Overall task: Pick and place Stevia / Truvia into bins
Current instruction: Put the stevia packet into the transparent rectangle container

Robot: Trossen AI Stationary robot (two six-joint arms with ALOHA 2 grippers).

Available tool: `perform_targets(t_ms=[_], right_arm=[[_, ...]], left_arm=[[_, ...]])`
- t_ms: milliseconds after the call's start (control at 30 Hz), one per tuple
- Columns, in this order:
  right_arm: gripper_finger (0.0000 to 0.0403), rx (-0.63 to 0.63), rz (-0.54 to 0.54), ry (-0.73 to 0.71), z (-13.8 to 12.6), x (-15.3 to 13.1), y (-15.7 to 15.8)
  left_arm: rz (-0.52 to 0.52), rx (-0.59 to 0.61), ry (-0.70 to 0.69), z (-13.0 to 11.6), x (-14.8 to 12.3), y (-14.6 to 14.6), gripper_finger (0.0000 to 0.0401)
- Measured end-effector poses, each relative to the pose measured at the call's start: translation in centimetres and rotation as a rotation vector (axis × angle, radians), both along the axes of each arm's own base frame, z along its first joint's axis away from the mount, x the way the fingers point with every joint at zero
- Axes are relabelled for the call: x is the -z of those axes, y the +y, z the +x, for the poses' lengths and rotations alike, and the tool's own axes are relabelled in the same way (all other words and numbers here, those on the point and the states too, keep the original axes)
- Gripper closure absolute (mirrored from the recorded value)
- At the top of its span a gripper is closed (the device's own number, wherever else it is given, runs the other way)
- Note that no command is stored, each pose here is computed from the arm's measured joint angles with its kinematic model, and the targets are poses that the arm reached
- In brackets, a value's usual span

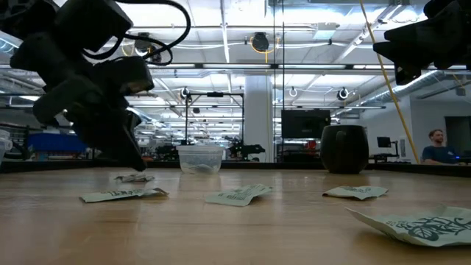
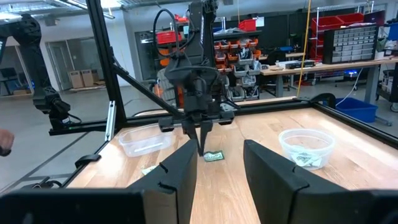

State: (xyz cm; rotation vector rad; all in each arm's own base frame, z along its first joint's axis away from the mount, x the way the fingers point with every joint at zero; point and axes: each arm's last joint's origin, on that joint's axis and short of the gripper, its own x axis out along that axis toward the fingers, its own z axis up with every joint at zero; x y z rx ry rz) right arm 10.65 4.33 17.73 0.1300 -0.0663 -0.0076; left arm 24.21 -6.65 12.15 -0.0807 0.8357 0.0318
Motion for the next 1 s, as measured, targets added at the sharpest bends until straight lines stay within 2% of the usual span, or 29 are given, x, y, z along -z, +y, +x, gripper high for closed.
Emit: perform_targets(t_ms=[300, 400, 467, 767, 867, 1000], right_arm=[[0.0279, 0.000, 0.000, 0.000, 0.00, 0.00, 0.00], [0.0279, 0.000, 0.000, 0.000, 0.00, 0.00, 0.00], [0.0279, 0.000, 0.000, 0.000, 0.00, 0.00, 0.00], [0.0279, 0.000, 0.000, 0.000, 0.00, 0.00, 0.00], [0.0279, 0.000, -0.001, 0.000, 0.00, 0.00, 0.00], [0.0279, 0.000, 0.000, 0.000, 0.00, 0.00, 0.00]], left_arm=[[-0.028, 0.035, -0.017, -0.01, -0.40, -0.29, 0.0396], [-0.062, -0.010, -0.028, 0.07, -0.48, -0.26, 0.0392], [-0.058, -0.017, -0.030, 0.06, -0.48, -0.28, 0.0372], [-0.055, -0.062, -0.028, -0.05, -0.37, -0.43, 0.0232], [-0.030, -0.057, -0.018, -0.13, -0.29, -0.37, 0.0208], [0.019, -0.088, 0.021, -0.47, 0.01, -0.08, 0.0200]])
